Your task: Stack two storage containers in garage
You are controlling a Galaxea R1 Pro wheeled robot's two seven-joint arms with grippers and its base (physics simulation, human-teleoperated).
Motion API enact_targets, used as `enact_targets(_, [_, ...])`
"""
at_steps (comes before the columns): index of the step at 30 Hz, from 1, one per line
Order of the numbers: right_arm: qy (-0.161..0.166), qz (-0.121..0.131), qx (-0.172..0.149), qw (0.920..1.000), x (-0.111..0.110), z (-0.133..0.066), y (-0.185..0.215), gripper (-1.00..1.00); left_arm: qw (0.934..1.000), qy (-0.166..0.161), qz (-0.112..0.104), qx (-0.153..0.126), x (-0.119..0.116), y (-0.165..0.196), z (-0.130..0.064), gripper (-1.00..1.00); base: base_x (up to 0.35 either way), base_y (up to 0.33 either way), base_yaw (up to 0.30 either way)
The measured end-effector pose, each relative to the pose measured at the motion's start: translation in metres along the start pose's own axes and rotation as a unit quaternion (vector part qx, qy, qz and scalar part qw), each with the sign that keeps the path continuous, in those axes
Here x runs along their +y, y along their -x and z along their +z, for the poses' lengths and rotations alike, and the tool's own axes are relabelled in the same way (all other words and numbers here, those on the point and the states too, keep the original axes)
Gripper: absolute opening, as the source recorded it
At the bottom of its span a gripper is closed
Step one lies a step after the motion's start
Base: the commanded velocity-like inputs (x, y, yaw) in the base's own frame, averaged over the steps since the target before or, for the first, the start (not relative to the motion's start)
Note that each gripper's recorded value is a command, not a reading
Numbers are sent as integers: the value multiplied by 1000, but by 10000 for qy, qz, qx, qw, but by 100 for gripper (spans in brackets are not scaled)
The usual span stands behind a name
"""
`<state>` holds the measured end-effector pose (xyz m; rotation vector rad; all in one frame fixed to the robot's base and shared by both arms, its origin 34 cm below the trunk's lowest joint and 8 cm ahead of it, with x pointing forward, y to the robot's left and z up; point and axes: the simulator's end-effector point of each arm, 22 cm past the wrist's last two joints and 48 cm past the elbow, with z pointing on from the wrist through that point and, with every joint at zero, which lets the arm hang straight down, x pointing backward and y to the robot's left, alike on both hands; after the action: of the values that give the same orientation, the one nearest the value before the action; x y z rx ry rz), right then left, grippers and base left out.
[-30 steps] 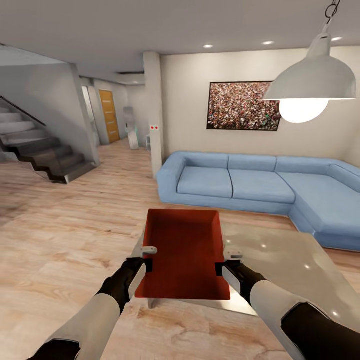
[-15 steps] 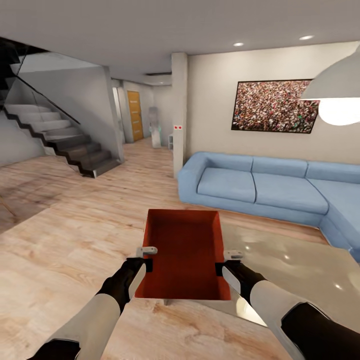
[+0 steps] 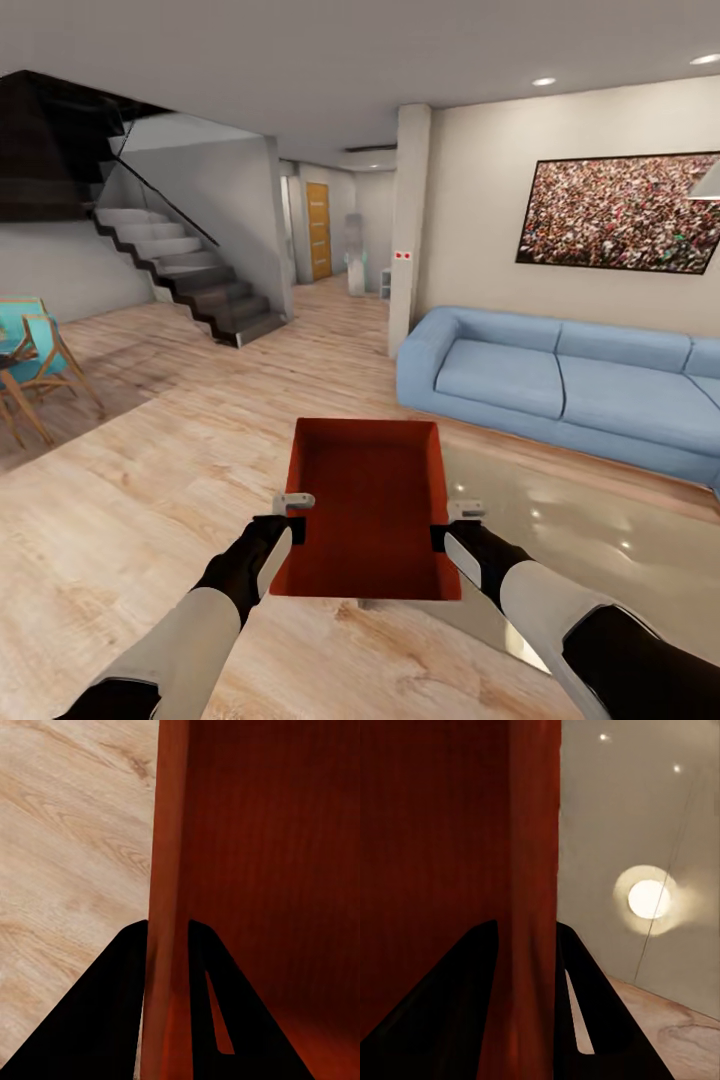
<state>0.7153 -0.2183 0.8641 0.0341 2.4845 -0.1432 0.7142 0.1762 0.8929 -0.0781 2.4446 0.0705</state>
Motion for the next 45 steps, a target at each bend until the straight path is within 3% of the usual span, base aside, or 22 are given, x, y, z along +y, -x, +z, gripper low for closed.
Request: enact_targets(45, [3, 3, 0, 10000, 1, 0, 0, -100, 10000, 0, 2, 1, 1, 0, 0, -100, 0, 0, 300])
